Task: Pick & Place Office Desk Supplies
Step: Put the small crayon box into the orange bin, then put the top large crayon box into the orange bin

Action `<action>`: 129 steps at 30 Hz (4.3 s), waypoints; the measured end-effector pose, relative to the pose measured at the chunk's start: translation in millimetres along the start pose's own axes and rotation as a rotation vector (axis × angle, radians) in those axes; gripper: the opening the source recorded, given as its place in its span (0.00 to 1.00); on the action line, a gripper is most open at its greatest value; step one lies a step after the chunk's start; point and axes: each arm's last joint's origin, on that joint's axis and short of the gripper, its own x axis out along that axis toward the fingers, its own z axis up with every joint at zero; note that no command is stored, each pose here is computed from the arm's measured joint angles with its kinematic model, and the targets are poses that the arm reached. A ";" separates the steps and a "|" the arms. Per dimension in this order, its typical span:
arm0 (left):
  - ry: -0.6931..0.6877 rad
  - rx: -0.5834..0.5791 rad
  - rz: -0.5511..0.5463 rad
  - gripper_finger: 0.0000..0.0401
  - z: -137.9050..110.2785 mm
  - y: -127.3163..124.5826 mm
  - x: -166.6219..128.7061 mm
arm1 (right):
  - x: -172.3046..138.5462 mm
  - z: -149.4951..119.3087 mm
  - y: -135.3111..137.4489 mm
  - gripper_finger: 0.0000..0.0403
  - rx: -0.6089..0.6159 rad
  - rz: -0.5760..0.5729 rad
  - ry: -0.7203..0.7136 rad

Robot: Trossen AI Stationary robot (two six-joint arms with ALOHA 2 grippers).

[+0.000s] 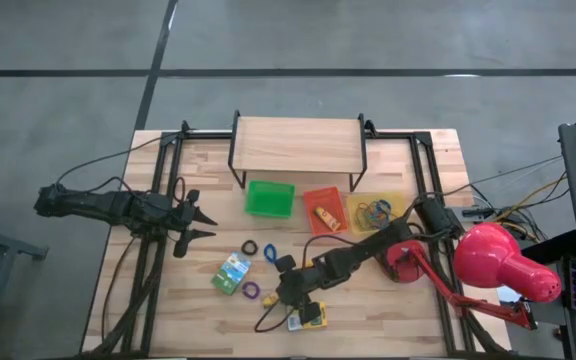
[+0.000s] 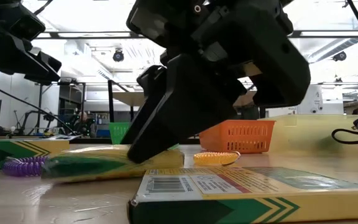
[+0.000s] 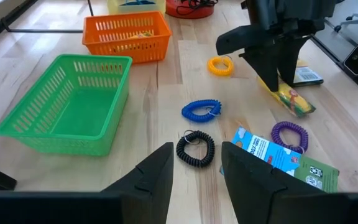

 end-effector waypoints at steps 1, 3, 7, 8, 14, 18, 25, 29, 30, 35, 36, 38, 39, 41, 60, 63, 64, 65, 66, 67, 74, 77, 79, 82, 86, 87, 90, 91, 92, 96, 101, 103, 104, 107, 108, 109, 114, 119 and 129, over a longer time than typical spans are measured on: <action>0.000 0.000 0.000 0.36 0.0 0.0 0.0 | 0.0 -0.3 -0.6 0.43 0.001 -0.001 0.001; 0.000 0.000 0.000 0.36 0.0 0.0 0.0 | 0.1 -0.5 -0.9 0.43 0.001 -0.001 0.001; 0.000 0.000 0.000 0.36 0.0 0.0 0.0 | 0.1 -0.4 -1.1 0.43 0.005 -0.002 0.001; 0.000 0.000 0.000 0.36 0.0 0.0 0.0 | 0.1 -0.5 -1.3 0.43 0.007 -0.002 0.002; 0.000 0.000 0.000 0.36 0.0 0.0 0.0 | 0.0 -2.5 -2.4 0.42 0.056 -0.002 0.021; 0.000 0.000 0.000 0.35 0.0 0.0 0.0 | 0.0 -2.6 -2.7 0.40 0.053 -0.002 0.022; 0.000 0.000 0.000 0.35 0.0 0.0 0.0 | 0.0 -2.8 -2.8 0.35 0.052 0.000 0.022; 0.000 0.000 0.000 0.35 0.0 0.0 0.0 | 0.0 -2.8 -3.1 0.32 0.050 -0.001 0.022; 0.000 0.000 0.000 0.35 0.0 0.0 0.0 | 0.0 -2.8 -3.2 0.31 0.050 -0.003 0.023; 0.000 0.000 0.000 0.35 0.0 0.0 0.0 | 0.0 -2.9 -4.8 0.28 0.053 -0.006 0.022; 0.000 0.000 0.000 0.35 0.0 0.0 0.0 | 0.0 -2.9 -4.8 0.28 0.053 -0.006 0.022; 0.000 0.000 0.000 0.35 0.0 0.0 0.0 | -0.1 -2.3 -4.9 0.28 0.053 -0.006 0.017; 0.000 0.000 0.000 0.35 0.0 0.0 0.0 | -0.9 -1.6 -5.0 0.28 0.053 -0.007 0.014; 0.000 0.000 0.000 0.35 0.0 0.0 0.0 | -5.3 1.9 -5.1 0.28 0.052 -0.008 0.001; 0.000 0.000 0.000 0.35 0.0 0.0 0.0 | -127.3 47.3 -18.6 0.26 0.450 -0.445 -0.150; 0.000 0.000 0.000 0.35 0.0 0.0 0.0 | -145.5 42.8 -20.9 0.26 0.539 -0.569 -0.131; 0.000 0.000 0.000 0.35 0.0 0.0 0.0 | -150.6 41.3 -21.4 0.26 0.578 -0.600 -0.132; 0.000 0.000 0.000 0.35 0.0 0.0 0.0 | -155.2 38.5 -21.8 0.26 0.620 -0.636 -0.124; 0.000 0.000 0.000 0.35 0.0 0.0 0.0 | -160.2 35.9 -22.2 0.26 0.665 -0.670 -0.121; 0.001 0.000 0.000 0.35 -0.1 0.0 0.0 | -164.6 33.2 -22.5 0.26 0.713 -0.704 -0.122; 0.000 0.000 0.000 0.36 0.0 0.0 0.0 | -175.1 7.9 -24.8 0.27 1.008 -0.908 -0.094; 0.000 0.000 0.000 0.36 0.0 0.0 0.0 | -173.4 -5.9 -28.8 0.27 1.077 -0.967 -0.059; 0.000 0.000 0.000 0.36 0.0 0.0 0.0 | -168.8 -15.3 -34.0 0.27 1.112 -0.992 -0.059; 0.000 0.000 0.000 0.36 0.0 0.0 0.0 | -163.2 -29.8 -42.3 0.27 1.141 -1.029 -0.041; 0.000 0.000 0.000 0.36 0.0 0.0 0.0 | -151.1 -47.0 -54.1 0.27 1.189 -1.021 -0.056; 0.000 0.000 0.000 0.36 0.0 0.0 0.0 | -148.4 -50.9 -57.2 0.27 1.200 -1.013 -0.056; 0.000 0.000 0.000 0.36 0.0 0.0 0.0 | -141.0 -64.1 -66.1 0.27 1.248 -0.977 -0.043; 0.000 0.000 0.000 0.36 0.0 0.0 0.0 | -138.8 -69.1 -68.2 0.27 1.263 -0.967 -0.037; 0.000 0.000 0.000 0.36 0.0 0.0 0.0 | -136.5 -74.1 -69.9 0.27 1.277 -0.956 -0.033; 0.000 0.000 0.000 0.36 0.0 0.0 0.0 | -129.0 -85.3 -73.7 0.27 1.293 -0.918 -0.059; 0.000 0.000 0.000 0.36 0.0 0.0 0.0 | -125.3 -89.5 -73.4 0.30 1.317 -0.900 -0.094; 0.000 0.000 0.000 0.36 0.0 0.0 0.0 | -124.9 -90.3 -73.1 0.33 1.339 -0.898 -0.102; 0.000 0.000 0.000 0.36 0.0 0.0 0.0 | -124.9 -90.2 -73.2 0.35 1.345 -0.897 -0.105; 0.000 0.000 0.000 0.36 0.0 0.0 0.0 | -124.9 -89.2 -73.2 0.42 1.340 -0.892 -0.104; 0.000 0.000 0.000 0.36 0.0 0.0 0.0 | -125.0 -88.7 -73.3 0.44 1.334 -0.890 -0.101; 0.000 0.000 0.000 0.36 0.0 0.0 0.0 | -125.2 -87.9 -73.5 0.46 1.325 -0.888 -0.099; 0.000 0.000 0.000 0.36 0.0 0.0 0.0 | -125.6 -85.4 -74.1 0.52 1.299 -0.883 -0.093; 0.000 0.000 0.000 0.36 0.0 0.0 0.0 | -125.7 -84.7 -74.3 0.52 1.299 -0.882 -0.095; 0.000 0.000 0.000 0.36 0.0 0.0 0.0 | -138.6 -51.2 -65.7 0.52 1.118 -0.856 -0.146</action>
